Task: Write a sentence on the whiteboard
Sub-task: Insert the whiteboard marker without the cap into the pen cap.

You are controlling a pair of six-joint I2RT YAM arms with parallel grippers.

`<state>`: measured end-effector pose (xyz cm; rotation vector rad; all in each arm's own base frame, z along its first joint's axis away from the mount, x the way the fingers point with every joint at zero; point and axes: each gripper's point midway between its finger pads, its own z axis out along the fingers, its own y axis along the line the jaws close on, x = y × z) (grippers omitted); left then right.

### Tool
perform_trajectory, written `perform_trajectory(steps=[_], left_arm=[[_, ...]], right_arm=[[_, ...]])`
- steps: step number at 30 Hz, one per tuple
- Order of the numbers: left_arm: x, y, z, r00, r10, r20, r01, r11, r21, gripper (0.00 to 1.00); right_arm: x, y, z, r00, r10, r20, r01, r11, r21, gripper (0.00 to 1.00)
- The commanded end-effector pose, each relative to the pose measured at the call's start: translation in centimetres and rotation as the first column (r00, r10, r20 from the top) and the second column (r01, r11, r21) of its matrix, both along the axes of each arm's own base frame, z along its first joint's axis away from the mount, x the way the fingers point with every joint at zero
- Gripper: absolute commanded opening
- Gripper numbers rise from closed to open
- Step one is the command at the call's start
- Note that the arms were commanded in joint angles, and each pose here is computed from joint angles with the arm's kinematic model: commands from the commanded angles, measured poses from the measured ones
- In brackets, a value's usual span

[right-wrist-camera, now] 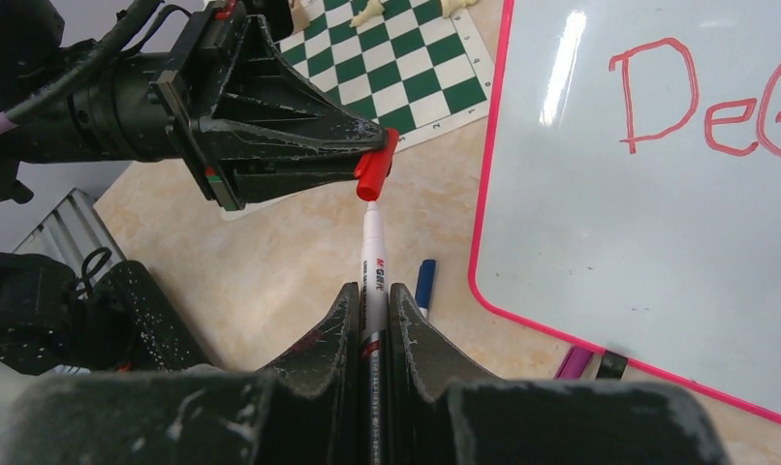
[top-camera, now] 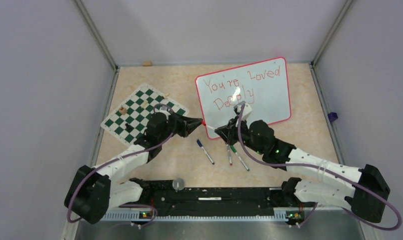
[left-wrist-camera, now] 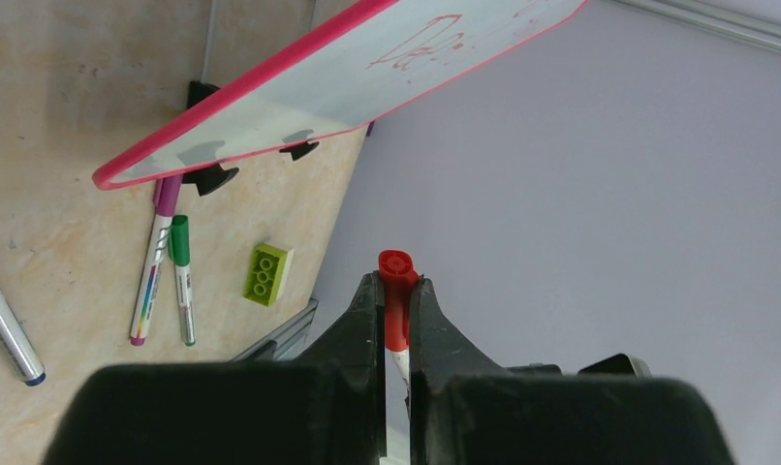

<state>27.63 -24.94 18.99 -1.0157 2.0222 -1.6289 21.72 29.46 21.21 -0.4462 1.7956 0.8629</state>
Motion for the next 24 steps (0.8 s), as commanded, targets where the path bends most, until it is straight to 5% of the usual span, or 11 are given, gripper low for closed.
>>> perform_trajectory(steps=[1, 24], left_arm=[[0.3, -0.4, 1.9, 0.998, -0.014, 0.056, 0.018, 0.998, -0.055, 0.0], [0.0, -0.8, 1.6, 0.997, -0.056, 0.046, 0.058, 0.997, -0.048, 0.0]], right_arm=[[0.5, 0.6, 2.7, 0.998, -0.011, 0.065, 0.008, 0.998, 0.058, 0.0], [1.5, 1.3, 2.3, 0.998, -0.037, 0.054, 0.034, 0.998, 0.056, 0.0]])
